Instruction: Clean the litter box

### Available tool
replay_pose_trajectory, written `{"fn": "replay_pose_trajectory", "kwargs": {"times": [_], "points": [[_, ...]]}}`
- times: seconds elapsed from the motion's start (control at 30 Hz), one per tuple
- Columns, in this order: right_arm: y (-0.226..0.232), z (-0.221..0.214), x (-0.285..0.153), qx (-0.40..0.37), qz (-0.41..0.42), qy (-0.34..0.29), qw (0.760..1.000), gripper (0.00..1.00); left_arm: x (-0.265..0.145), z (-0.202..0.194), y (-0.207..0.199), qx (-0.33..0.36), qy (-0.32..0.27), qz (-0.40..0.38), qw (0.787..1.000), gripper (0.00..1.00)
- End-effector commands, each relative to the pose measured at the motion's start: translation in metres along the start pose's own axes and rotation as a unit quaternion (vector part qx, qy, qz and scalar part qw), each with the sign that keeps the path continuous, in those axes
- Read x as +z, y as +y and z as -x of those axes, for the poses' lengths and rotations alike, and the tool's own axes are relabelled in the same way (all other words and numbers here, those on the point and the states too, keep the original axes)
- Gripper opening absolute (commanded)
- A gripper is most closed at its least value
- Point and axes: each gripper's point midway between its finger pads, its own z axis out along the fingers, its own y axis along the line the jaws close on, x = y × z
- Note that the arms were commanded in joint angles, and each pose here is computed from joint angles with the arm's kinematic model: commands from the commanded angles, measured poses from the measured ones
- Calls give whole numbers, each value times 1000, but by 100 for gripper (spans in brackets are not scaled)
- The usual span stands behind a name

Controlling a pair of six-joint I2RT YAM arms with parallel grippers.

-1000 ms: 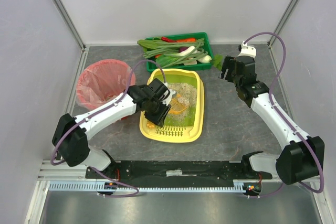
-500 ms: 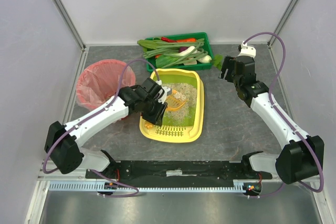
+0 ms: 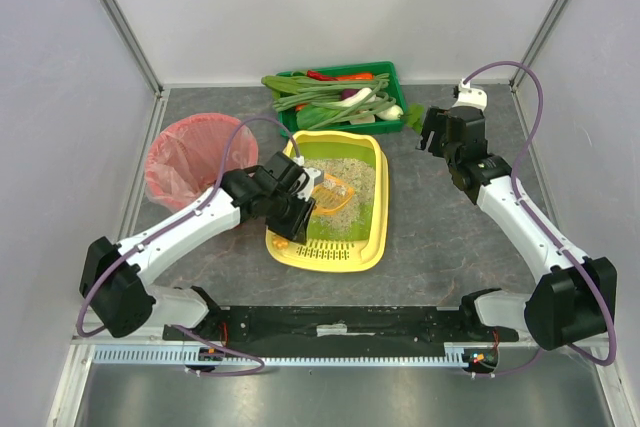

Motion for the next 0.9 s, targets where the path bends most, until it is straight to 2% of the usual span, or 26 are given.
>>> {"fn": "replay_pose_trajectory", "kwargs": {"times": [0.0, 0.07, 0.17, 0.23, 0.3, 0.33, 0.37, 0.43, 0.47, 0.53, 0.63, 0.73, 0.8, 0.87], "points": [[8, 25, -3, 18, 13, -31, 999, 79, -6, 0, -11, -5, -13, -22, 1000, 2], [9, 25, -2, 17, 14, -29, 999, 80, -7, -1, -18, 12, -14, -15, 1000, 2], [8, 25, -2, 18, 14, -30, 999, 80, -4, -3, -7, -6, -9, -4, 1000, 2], [9, 25, -2, 17, 16, -29, 999, 80, -7, -3, -17, 8, -7, -20, 1000, 2], [9, 24, -2, 17, 16, -28, 999, 80, -10, 1, -14, 29, -22, 4, 999, 2], [8, 24, -2, 18, 13, -29, 999, 80, -9, 0, -7, 20, -22, 14, 999, 2], [8, 25, -3, 18, 15, -30, 999, 79, -9, 2, 1, -20, -19, 1, 1000, 2], [8, 24, -3, 18, 13, -29, 999, 79, -8, 4, -2, -34, -16, -21, 999, 2], [8, 23, -2, 17, 12, -28, 999, 80, -8, 2, -14, 11, -17, -14, 1000, 2], [8, 24, -2, 17, 13, -29, 999, 80, -10, 0, -20, 41, -19, 0, 999, 2], [8, 25, -2, 17, 12, -31, 999, 79, -4, -3, -6, -18, -2, -16, 1000, 2], [7, 25, -2, 17, 10, -30, 999, 79, -8, 0, -16, 12, -12, -17, 1000, 2], [6, 25, -2, 17, 9, -30, 999, 80, -7, 1, -6, -11, -11, -9, 1000, 2], [6, 25, -2, 16, 8, -31, 999, 79, -6, 0, -11, -19, -4, -32, 999, 2]]}}
